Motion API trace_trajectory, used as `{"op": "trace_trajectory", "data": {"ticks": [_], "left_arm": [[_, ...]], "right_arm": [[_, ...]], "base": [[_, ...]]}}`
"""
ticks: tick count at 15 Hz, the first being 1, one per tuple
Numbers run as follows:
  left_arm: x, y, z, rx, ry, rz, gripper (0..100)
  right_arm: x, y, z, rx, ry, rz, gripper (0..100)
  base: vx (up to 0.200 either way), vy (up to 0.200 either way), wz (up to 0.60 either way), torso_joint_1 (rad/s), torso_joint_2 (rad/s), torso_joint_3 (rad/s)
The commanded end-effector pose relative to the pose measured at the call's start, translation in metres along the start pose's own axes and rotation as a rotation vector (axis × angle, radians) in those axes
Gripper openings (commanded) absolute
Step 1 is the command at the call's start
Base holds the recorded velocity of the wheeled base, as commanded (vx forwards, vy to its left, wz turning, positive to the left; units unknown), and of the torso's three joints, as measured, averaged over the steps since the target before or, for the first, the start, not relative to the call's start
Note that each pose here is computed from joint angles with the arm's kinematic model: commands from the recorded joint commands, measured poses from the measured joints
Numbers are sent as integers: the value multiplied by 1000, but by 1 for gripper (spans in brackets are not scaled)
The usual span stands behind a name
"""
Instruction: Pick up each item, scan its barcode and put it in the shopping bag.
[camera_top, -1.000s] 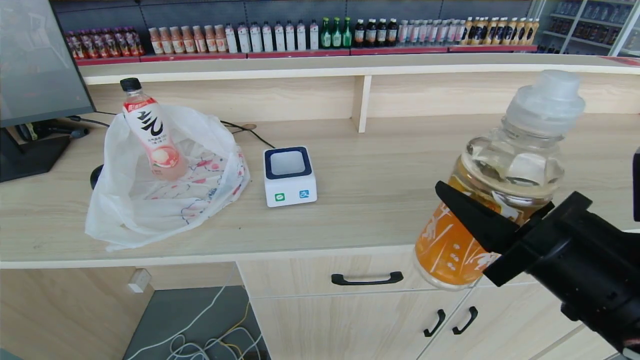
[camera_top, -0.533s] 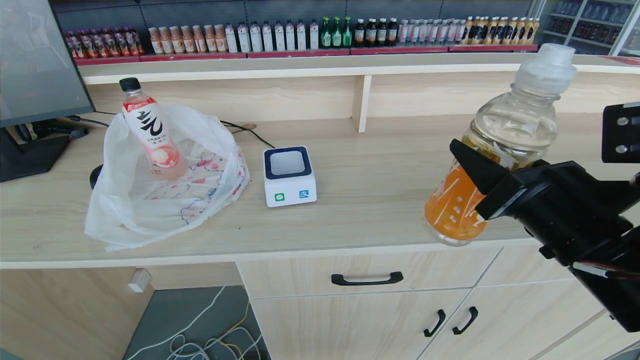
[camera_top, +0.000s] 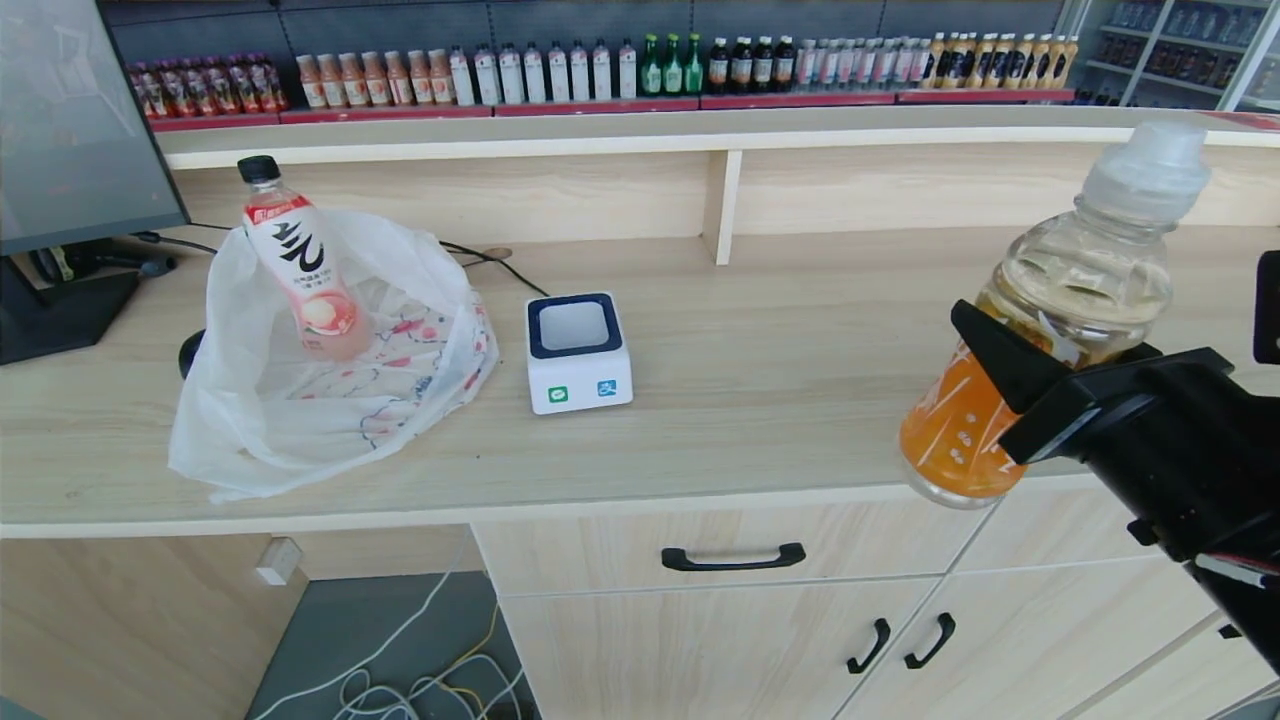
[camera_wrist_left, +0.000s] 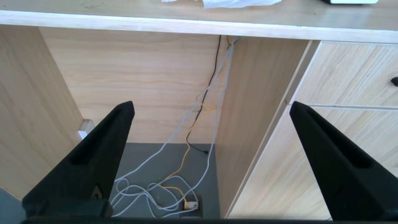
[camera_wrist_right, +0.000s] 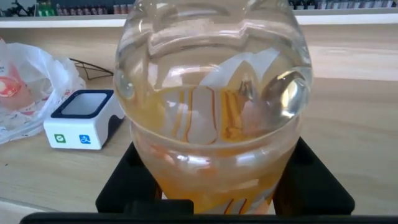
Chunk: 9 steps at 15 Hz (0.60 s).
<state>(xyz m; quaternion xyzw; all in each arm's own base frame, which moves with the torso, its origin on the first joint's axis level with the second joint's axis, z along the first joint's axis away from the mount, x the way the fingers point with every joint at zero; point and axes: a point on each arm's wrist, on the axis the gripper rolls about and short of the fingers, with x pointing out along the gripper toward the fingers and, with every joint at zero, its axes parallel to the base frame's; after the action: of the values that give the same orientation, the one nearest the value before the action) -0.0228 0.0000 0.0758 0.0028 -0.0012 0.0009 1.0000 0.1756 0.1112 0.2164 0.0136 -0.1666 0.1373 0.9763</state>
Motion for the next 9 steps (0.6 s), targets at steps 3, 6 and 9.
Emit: {"op": "trace_trajectory", "data": {"ticks": [3,6,9], "left_arm": [[0,0,0,-4,-1,1,100],[0,0,0,-4,-1,1,100],[0,0,0,-4,-1,1,100]], "right_arm": [[5,4,-2,4,-2,13,0],[6,4,-2,5,-7,11,0],[6,4,-3,5,-8,11,0]], "base": [[0,0,0,0,0,0],[0,133,0,0,3,2],[0,200,0,4,1,2]]}}
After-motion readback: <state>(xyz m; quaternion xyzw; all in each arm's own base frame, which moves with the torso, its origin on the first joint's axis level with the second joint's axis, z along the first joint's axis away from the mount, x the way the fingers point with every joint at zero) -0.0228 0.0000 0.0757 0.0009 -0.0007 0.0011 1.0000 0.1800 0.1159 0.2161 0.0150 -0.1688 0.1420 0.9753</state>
